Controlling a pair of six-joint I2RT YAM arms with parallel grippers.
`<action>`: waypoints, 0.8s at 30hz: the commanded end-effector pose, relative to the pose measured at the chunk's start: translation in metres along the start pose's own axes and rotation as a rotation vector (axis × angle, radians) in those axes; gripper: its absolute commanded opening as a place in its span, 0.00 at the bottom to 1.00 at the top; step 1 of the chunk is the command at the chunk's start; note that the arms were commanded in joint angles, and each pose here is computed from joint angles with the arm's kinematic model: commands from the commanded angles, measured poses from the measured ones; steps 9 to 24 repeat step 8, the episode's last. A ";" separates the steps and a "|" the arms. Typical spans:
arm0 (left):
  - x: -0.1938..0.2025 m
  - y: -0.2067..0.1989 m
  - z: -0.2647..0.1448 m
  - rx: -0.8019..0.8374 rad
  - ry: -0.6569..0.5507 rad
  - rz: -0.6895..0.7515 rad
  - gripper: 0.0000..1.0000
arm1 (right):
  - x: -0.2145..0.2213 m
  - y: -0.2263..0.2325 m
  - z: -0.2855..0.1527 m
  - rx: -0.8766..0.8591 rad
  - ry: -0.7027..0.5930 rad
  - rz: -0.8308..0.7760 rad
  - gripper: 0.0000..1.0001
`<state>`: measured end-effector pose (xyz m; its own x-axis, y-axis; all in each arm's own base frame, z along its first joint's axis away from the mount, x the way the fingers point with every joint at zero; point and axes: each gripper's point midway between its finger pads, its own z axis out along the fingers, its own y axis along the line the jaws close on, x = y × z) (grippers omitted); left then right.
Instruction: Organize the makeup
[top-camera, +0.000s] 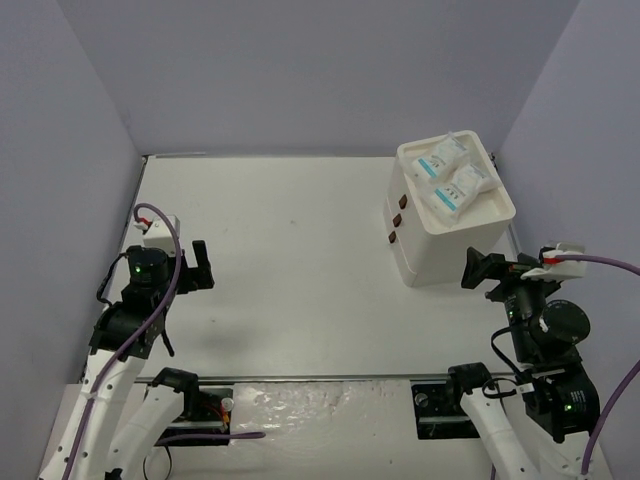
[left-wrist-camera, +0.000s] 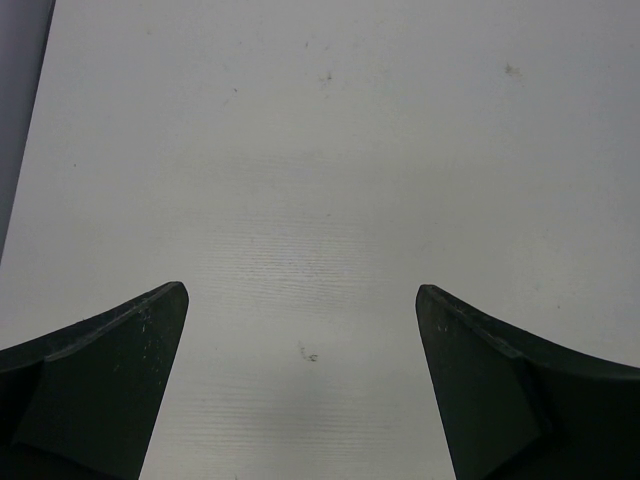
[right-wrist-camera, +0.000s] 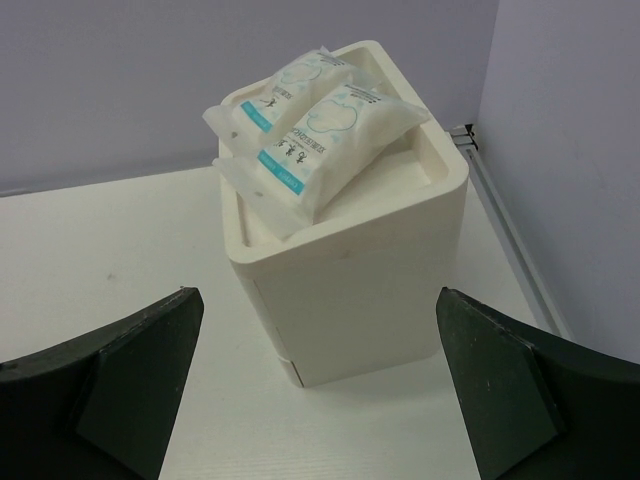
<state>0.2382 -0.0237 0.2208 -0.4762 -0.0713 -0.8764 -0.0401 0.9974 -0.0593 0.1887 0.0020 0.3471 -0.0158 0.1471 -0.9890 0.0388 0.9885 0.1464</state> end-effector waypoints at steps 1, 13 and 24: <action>-0.022 0.000 -0.003 0.001 -0.086 -0.014 0.97 | -0.012 0.008 0.004 -0.042 -0.047 -0.010 1.00; -0.022 0.005 -0.005 -0.022 -0.097 -0.020 0.97 | -0.010 0.007 0.003 -0.041 -0.046 -0.011 1.00; -0.022 0.005 -0.005 -0.022 -0.097 -0.020 0.97 | -0.010 0.007 0.003 -0.041 -0.046 -0.011 1.00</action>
